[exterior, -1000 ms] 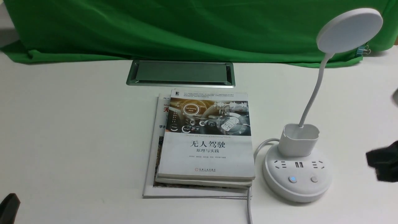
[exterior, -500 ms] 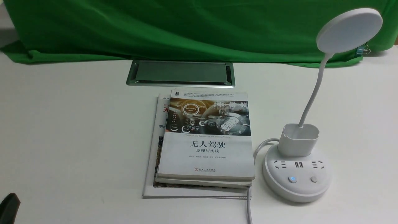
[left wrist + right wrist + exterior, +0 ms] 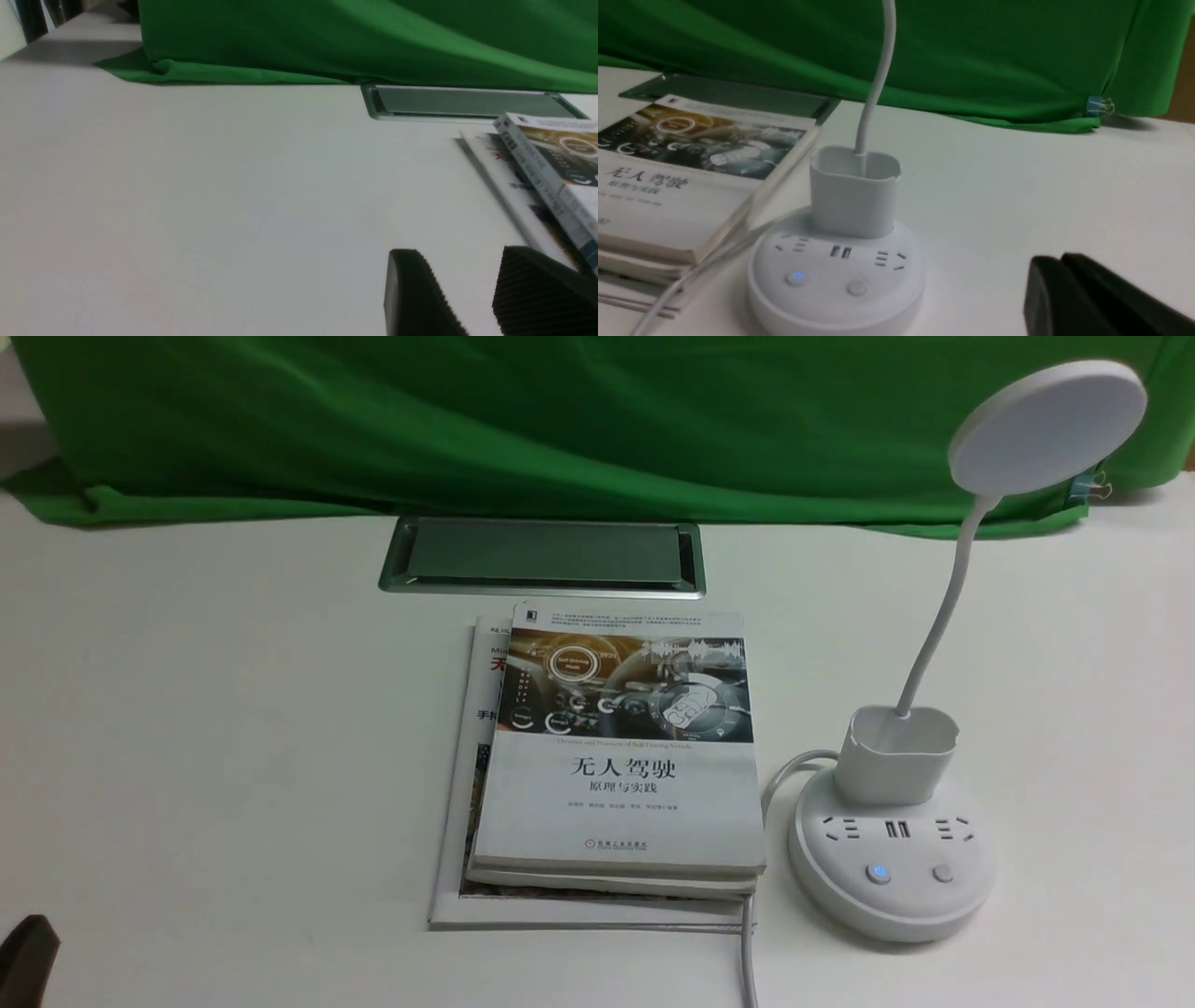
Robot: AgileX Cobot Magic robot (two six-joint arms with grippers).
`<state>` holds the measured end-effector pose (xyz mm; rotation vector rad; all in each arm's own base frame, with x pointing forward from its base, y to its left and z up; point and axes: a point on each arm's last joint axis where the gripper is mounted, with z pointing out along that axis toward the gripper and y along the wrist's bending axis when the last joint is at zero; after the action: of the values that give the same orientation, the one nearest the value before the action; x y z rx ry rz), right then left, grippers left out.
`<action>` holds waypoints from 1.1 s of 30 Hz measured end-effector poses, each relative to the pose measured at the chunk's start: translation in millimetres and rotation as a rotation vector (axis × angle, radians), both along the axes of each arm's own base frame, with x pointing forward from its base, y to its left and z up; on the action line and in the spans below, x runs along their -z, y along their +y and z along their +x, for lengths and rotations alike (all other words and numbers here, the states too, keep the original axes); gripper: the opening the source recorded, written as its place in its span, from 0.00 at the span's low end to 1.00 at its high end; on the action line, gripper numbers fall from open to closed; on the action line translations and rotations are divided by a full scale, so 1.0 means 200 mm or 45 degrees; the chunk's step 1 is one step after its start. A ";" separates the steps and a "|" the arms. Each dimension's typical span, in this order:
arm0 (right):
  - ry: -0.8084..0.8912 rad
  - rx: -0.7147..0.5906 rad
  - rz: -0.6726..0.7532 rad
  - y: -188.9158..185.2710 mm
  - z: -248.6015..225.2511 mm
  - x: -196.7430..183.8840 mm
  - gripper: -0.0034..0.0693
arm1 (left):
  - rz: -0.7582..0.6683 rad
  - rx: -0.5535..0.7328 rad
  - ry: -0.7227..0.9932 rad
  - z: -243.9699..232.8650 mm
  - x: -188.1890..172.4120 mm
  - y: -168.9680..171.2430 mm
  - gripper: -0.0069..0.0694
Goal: Turn off the desk lamp on the white desktop by hand.
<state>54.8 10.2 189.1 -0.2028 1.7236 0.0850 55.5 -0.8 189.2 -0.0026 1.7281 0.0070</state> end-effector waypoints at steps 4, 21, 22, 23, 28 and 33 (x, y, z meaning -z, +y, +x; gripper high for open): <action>-0.002 -0.005 -0.034 0.00 0.00 0.00 0.08 | 0.000 0.000 0.001 0.00 0.00 0.00 0.41; 0.001 -0.005 -0.037 0.00 0.00 0.01 0.09 | 0.000 0.000 0.000 0.00 0.00 0.00 0.41; 0.001 -0.005 -0.037 0.00 0.00 0.01 0.09 | 0.000 0.000 0.000 0.00 0.00 0.00 0.41; 0.001 -0.005 -0.037 0.00 0.00 0.01 0.09 | 0.000 0.000 0.000 0.00 0.00 0.00 0.41; 0.001 -0.005 -0.037 0.00 0.00 0.01 0.09 | 0.000 0.000 0.000 0.00 0.00 0.00 0.41; 0.001 -0.005 -0.036 0.00 0.00 0.01 0.09 | 0.000 0.000 0.000 0.00 0.00 0.00 0.41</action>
<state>54.9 10.1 187.7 -0.2269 1.7259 0.0638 55.5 -0.8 189.2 -0.0026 1.7282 0.0070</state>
